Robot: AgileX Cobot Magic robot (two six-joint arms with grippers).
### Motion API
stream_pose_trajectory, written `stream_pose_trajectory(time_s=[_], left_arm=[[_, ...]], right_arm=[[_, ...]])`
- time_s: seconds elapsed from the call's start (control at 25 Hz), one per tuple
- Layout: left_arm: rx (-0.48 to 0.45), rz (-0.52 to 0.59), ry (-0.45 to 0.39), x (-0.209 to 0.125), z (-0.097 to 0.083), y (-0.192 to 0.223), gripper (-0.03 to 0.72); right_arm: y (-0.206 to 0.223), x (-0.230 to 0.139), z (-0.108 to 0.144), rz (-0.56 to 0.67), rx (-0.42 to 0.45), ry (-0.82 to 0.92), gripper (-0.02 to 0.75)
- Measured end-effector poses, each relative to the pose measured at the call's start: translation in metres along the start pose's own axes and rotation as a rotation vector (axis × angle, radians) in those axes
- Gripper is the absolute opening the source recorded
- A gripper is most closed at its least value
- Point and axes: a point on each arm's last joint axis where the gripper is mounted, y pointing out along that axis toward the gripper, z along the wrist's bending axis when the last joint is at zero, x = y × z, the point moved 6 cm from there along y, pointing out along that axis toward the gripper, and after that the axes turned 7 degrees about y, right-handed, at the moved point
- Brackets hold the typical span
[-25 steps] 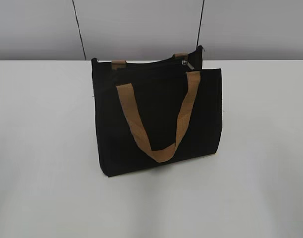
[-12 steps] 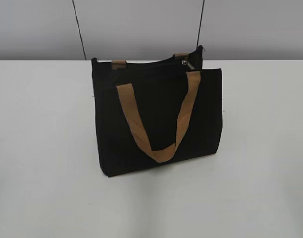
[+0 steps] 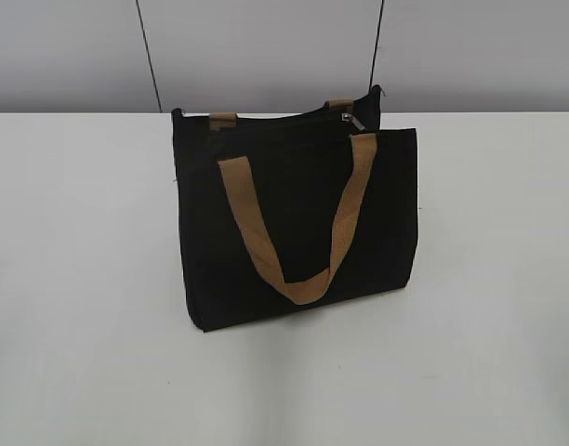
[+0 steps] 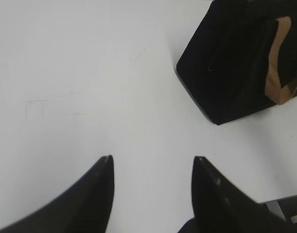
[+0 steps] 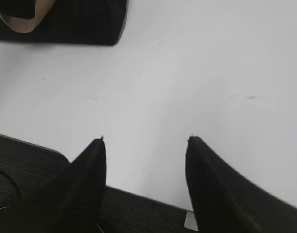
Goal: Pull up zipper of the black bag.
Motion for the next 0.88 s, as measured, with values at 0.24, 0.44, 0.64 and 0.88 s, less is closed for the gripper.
stream_pose_trajectory(time_s=[0.24, 0.44, 0.64, 0.88], left_arm=[[0.0, 0.0, 0.0, 0.0, 0.0, 0.0, 0.391], [0.0, 0.0, 0.0, 0.0, 0.0, 0.0, 0.391], [0.0, 0.0, 0.0, 0.0, 0.0, 0.0, 0.391], [0.008, -0.01, -0.006, -0.0003, 0.0006, -0.0016, 0.391]], right_arm=[[0.0, -0.0002, 0.0, 0.001, 0.0, 0.001, 0.397], [0.0, -0.0002, 0.0009, 0.001, 0.006, 0.004, 0.373], [0.0002, -0.0004, 0.0009, 0.002, 0.006, 0.005, 0.37], [-0.0011, -0.0008, 0.0003, -0.009, -0.003, 0.013, 0.37]])
